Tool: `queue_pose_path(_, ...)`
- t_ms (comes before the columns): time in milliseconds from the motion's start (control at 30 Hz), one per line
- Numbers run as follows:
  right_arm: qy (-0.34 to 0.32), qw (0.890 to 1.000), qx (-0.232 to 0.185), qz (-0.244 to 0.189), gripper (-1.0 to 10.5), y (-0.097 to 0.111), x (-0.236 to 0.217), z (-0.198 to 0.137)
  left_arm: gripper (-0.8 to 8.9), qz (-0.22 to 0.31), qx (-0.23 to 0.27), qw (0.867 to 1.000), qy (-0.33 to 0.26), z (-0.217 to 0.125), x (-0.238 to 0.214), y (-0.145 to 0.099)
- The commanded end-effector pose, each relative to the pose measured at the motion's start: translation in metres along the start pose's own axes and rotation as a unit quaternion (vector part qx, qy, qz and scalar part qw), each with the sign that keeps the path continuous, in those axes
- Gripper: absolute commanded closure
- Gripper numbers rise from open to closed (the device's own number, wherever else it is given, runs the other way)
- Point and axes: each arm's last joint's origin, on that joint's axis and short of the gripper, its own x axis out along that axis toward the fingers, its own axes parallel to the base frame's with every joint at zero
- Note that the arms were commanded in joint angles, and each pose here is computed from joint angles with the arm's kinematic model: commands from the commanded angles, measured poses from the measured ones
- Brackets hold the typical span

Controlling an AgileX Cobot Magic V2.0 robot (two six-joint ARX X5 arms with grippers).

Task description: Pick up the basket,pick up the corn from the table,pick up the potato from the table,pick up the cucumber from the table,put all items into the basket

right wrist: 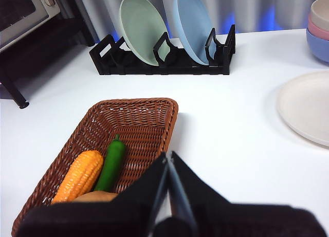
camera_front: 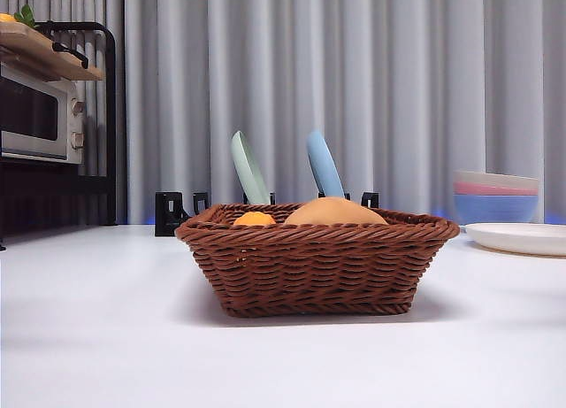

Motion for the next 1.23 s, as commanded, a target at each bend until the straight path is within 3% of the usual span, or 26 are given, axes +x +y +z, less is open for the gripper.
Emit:
queue_pose_path(33,0.000,1.000,0.005,-0.001,9.5,0.000,0.000,-0.001,8.15,0.010,0.018,0.999,-0.027,-0.012,0.010,0.006)
queue_pose_path(233,0.000,1.000,0.005,-0.001,9.5,0.000,0.000,-0.001,8.15,-0.009,0.015,0.998,-0.059,-0.056,0.027,0.014)
queue_pose_path(567,0.001,1.000,0.005,-0.001,9.5,0.000,0.000,-0.001,8.15,0.023,0.003,0.997,-0.067,-0.115,0.039,0.017)
queue_pose_path(900,0.001,1.000,0.005,-0.001,9.5,0.000,0.000,-0.001,8.15,0.035,-0.015,0.999,-0.004,-0.143,0.049,0.018)
queue_pose_path(1233,0.001,1.000,0.005,-0.001,9.5,0.000,0.000,-0.001,8.15,0.037,-0.016,0.999,-0.006,-0.143,0.049,0.018)
